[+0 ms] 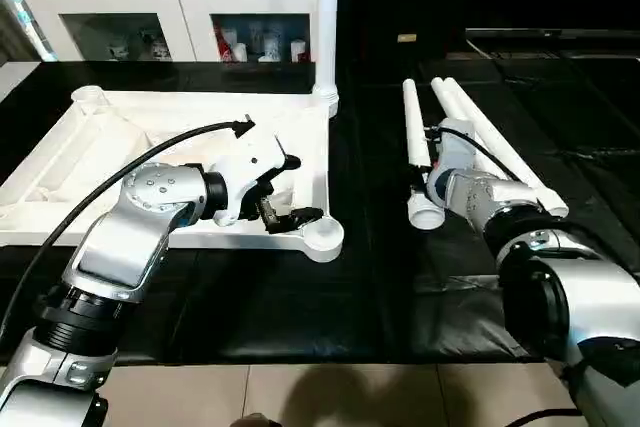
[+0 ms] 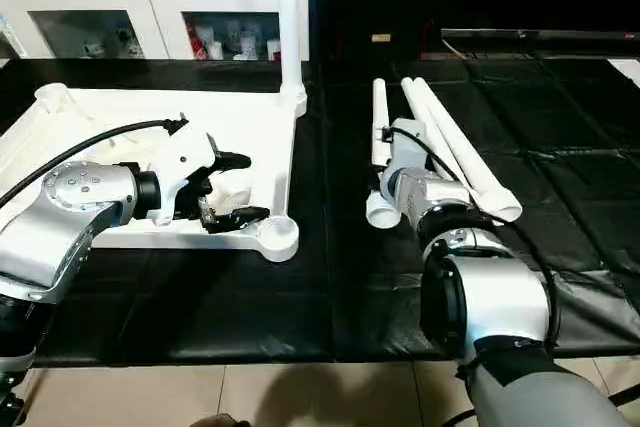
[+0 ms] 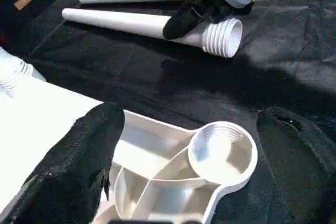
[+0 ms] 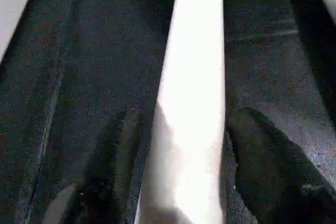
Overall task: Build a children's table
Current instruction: Pick table leg
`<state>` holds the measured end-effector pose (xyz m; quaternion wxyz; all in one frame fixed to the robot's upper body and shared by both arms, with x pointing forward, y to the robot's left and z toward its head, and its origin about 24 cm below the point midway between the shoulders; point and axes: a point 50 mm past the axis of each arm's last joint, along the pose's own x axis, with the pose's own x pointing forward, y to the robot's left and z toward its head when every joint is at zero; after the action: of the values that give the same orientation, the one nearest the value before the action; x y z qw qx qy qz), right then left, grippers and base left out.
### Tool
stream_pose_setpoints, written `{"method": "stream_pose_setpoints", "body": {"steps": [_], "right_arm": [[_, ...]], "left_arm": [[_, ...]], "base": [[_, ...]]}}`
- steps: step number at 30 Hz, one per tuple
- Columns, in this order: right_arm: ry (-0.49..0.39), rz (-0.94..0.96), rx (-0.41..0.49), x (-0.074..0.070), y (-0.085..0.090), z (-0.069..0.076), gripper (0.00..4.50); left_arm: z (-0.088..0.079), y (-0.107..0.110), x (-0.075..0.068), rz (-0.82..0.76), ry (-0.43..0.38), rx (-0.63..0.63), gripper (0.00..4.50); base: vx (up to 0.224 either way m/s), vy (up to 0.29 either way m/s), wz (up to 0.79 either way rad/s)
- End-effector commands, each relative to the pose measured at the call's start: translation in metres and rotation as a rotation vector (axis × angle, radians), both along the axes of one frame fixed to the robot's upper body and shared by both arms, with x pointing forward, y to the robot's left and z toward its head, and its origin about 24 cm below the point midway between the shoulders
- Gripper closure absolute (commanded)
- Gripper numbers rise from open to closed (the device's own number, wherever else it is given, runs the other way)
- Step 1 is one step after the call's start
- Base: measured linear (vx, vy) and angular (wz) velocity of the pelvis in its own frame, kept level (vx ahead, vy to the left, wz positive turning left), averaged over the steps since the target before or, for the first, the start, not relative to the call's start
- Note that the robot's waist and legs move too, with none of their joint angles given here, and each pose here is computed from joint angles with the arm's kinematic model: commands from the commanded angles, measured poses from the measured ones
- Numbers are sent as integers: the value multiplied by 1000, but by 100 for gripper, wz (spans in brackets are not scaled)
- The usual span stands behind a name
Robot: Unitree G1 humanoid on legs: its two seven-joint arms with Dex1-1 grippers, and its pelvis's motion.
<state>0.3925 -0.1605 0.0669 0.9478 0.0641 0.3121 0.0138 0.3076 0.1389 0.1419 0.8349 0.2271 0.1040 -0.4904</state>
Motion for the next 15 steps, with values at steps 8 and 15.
{"method": "stream_pose_setpoints", "body": {"steps": [8,15], "right_arm": [[-9,-13,29,2,-3,4,249],[-65,-16,90,3,-6,8,303]], "left_arm": [[3,-1,3,9,-19,1,0],[3,-2,6,37,-32,-38,0]], "base": [[0,0,0],[0,0,0]]}}
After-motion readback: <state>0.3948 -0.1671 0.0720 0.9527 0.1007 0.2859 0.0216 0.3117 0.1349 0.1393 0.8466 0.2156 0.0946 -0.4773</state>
